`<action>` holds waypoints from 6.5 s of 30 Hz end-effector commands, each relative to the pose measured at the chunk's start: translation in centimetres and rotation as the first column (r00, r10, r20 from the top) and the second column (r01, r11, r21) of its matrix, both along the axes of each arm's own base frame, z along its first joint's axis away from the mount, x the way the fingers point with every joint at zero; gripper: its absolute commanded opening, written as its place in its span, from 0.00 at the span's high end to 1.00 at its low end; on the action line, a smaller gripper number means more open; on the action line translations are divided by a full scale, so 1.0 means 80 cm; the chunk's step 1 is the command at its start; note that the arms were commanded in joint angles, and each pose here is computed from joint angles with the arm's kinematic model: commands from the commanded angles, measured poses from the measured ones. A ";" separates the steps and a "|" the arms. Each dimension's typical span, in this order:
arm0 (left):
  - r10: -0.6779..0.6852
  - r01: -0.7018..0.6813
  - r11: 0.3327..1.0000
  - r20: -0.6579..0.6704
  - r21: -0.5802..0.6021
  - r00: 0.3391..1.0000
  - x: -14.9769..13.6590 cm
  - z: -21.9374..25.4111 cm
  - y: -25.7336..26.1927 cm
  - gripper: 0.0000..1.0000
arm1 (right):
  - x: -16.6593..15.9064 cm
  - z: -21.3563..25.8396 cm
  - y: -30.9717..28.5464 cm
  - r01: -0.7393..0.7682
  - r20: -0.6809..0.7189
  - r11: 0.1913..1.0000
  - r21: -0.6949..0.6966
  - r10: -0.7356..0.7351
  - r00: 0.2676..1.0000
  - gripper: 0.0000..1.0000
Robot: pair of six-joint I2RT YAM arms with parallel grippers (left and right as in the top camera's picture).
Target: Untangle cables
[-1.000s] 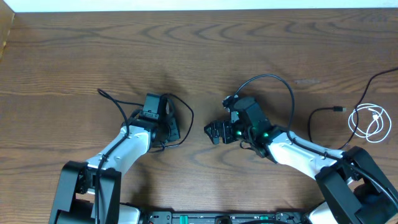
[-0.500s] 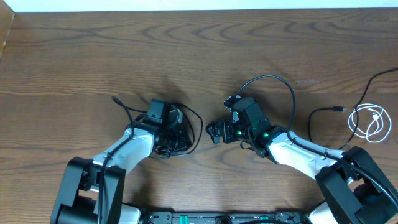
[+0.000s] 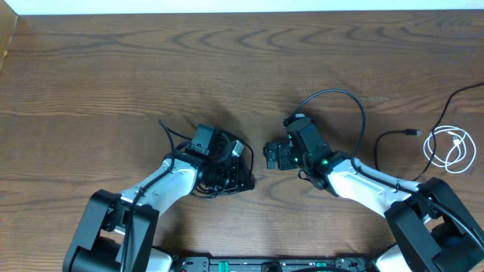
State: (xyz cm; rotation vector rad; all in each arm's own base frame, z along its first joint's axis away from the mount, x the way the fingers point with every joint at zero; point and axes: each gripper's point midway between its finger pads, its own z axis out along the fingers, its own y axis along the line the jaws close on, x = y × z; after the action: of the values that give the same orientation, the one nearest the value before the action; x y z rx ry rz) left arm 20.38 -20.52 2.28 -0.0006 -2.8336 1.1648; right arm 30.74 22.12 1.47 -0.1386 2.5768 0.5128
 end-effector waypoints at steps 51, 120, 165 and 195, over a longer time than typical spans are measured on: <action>0.347 -0.376 0.907 0.171 0.191 0.922 0.118 -0.043 0.100 0.90 | -0.003 0.010 0.028 -0.102 0.081 0.995 -0.020 0.103 0.991 0.01; 0.575 -0.599 0.533 0.264 0.597 0.775 0.031 0.012 0.283 0.35 | -0.013 -0.047 0.133 -0.741 0.131 0.463 -0.487 0.877 0.462 0.99; 0.575 -0.599 0.533 0.264 0.597 0.775 0.031 0.012 0.283 0.35 | 0.075 0.145 -0.144 0.298 0.391 0.510 -0.807 0.082 0.917 0.99; 0.575 -0.601 0.533 0.267 0.595 0.774 0.032 0.012 0.283 0.35 | 0.037 0.046 -0.044 -0.096 -0.061 0.990 -0.108 0.090 0.994 0.98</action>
State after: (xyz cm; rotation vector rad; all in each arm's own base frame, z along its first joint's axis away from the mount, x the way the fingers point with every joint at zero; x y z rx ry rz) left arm 23.39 1.75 3.73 1.0728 -3.2015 0.1217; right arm 34.15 19.00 5.95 -0.3469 2.6202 0.3519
